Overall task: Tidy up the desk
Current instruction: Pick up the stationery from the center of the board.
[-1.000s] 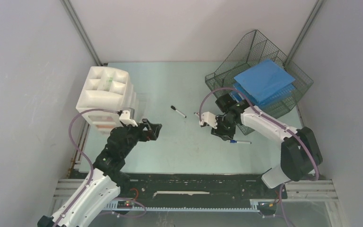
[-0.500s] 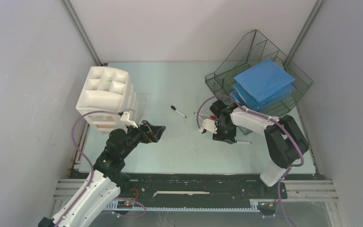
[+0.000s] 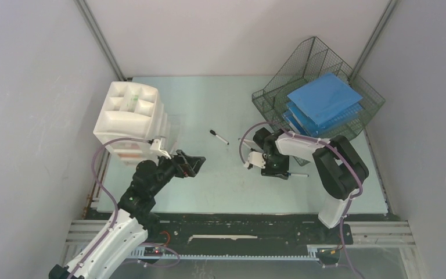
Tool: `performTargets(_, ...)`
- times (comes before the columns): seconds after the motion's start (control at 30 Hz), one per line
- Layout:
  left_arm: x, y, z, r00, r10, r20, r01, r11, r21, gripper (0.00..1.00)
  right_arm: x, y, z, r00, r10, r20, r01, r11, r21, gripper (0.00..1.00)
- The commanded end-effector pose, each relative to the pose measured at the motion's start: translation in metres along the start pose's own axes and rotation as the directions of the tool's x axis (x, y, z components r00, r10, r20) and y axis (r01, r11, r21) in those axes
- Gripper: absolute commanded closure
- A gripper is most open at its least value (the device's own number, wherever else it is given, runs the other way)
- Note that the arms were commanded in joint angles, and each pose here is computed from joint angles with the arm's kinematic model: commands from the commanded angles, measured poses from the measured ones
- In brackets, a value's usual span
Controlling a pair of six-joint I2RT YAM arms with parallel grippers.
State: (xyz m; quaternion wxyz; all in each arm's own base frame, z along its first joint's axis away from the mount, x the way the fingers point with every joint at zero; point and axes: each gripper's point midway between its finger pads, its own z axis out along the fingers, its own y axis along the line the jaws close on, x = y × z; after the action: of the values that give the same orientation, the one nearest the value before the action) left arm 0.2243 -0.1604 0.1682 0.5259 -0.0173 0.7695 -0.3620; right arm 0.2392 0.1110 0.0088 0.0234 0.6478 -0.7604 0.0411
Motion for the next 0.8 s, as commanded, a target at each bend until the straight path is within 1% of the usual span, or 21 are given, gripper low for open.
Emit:
performTargets(0.0, -0.014, -0.018, -0.001, 0.998, 0.007, 0.067, -0.014, 0.995, 0.098, 0.0, -0.005, -0.003, 0.012, 1.0, 0.014, -0.016, -0.014, 1.0, 0.018, 0.57)
performTargets(0.2, -0.011, -0.032, -0.002, 0.996, -0.003, 0.087, -0.015, 0.98, 0.199, 0.0, -0.017, -0.001, 0.009, 0.998, 0.05, 0.026, -0.049, 0.999, -0.016, 0.89)
performTargets(0.3, -0.007, -0.037, -0.002, 0.996, -0.006, 0.086, -0.016, 0.969, 0.246, 0.0, -0.025, 0.002, 0.004, 0.996, 0.066, 0.058, -0.063, 0.997, -0.046, 0.97)
performTargets(0.37, -0.005, -0.042, -0.003, 0.996, -0.003, 0.087, -0.021, 0.959, 0.282, 0.0, -0.034, 0.004, -0.003, 0.992, 0.077, 0.101, -0.07, 0.995, -0.068, 1.0)
performTargets(0.47, -0.002, -0.051, -0.006, 0.996, -0.001, 0.093, -0.031, 0.939, 0.343, 0.0, -0.045, 0.004, -0.016, 0.982, 0.101, 0.157, -0.089, 0.993, -0.084, 1.0)
performTargets(0.57, 0.004, -0.056, -0.005, 0.996, -0.001, 0.093, -0.034, 0.93, 0.366, 0.0, -0.057, 0.005, -0.034, 0.963, 0.129, 0.236, -0.105, 0.988, -0.111, 1.0)
performTargets(0.67, 0.01, -0.06, -0.003, 0.996, 0.008, 0.091, -0.042, 0.928, 0.371, 0.0, -0.072, 0.01, -0.057, 0.928, 0.16, 0.336, -0.111, 0.981, -0.16, 1.0)
performTargets(0.77, 0.014, -0.071, 0.0, 0.995, 0.017, 0.099, -0.055, 0.919, 0.391, 0.0, -0.086, 0.011, -0.082, 0.876, 0.19, 0.443, -0.114, 0.975, -0.193, 1.0)
